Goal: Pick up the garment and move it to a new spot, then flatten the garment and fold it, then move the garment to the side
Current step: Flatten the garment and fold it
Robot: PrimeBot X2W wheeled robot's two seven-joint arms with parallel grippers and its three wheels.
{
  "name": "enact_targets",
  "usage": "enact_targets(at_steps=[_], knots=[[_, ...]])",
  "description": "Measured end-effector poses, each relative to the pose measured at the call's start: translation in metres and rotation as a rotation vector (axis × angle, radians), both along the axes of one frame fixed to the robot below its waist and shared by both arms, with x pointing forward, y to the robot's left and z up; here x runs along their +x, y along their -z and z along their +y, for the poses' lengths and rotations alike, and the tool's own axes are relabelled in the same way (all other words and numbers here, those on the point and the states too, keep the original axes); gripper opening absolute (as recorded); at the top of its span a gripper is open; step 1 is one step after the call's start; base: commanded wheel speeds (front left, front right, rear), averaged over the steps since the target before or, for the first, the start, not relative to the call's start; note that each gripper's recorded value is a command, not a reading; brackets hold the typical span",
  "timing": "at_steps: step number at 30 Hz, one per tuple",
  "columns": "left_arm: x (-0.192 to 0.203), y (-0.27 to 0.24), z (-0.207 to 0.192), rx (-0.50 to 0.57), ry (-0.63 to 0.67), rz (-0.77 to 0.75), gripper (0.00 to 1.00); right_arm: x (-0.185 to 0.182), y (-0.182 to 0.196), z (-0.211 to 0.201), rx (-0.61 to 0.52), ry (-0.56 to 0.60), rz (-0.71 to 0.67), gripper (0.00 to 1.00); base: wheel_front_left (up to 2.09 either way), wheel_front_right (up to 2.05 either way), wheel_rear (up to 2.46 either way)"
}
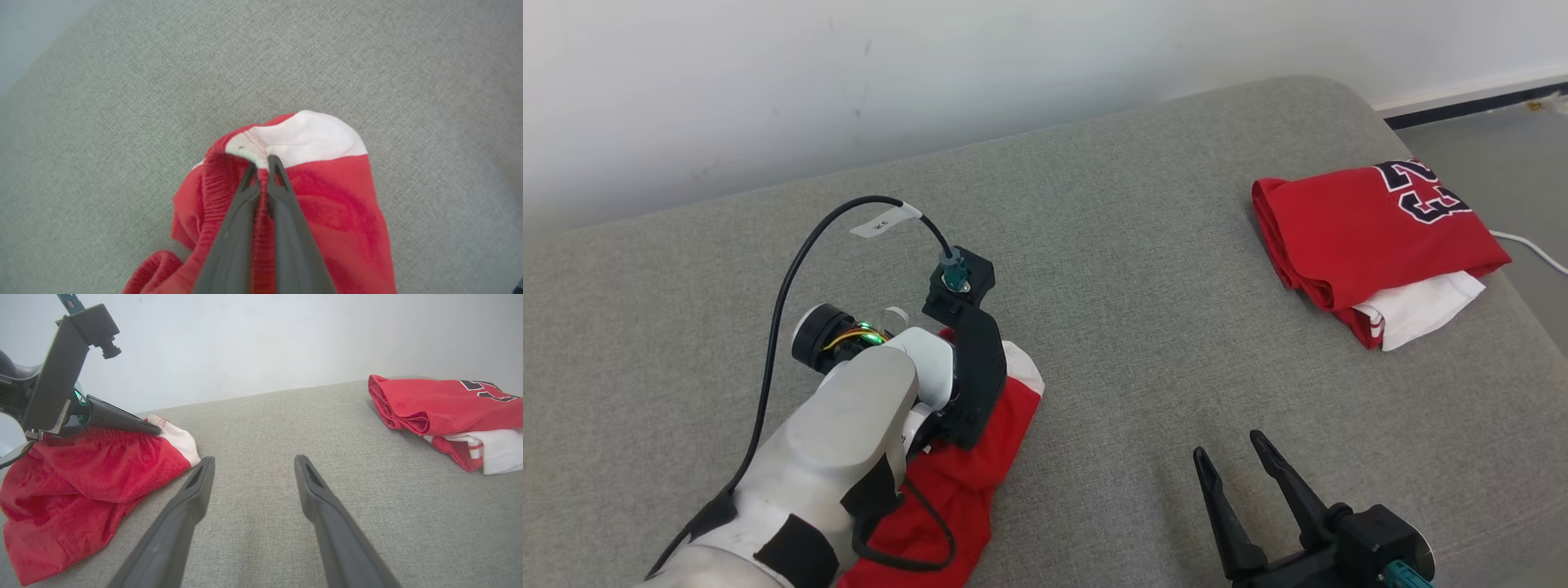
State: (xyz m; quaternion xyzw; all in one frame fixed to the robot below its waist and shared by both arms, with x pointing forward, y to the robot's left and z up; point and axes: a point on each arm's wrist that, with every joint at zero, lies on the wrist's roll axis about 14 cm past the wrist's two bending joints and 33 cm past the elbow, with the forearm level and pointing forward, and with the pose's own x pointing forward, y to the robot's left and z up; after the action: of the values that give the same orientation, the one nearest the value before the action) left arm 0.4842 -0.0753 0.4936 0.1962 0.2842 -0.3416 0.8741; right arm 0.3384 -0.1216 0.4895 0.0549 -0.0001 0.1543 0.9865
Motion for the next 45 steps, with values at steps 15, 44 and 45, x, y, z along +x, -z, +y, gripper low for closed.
enact_targets(at_steps=[15, 44, 45], knots=[[-0.010, -0.123, -0.060, -0.537, 0.159, -0.165, 0.00, -0.004, -0.012, -0.006, 0.009, 0.031, -0.038, 1.00, 0.00, 0.00, 0.00], [-0.077, -0.067, 0.051, -0.746, 0.028, 0.072, 0.00, -0.012, -0.010, 0.000, 0.026, 0.019, -0.037, 1.00, 0.00, 0.00, 0.00], [-0.078, -0.063, 0.063, -0.752, -0.006, 0.063, 0.00, -0.011, -0.011, 0.003, 0.026, 0.010, -0.039, 1.00, 0.00, 0.00, 0.00]])
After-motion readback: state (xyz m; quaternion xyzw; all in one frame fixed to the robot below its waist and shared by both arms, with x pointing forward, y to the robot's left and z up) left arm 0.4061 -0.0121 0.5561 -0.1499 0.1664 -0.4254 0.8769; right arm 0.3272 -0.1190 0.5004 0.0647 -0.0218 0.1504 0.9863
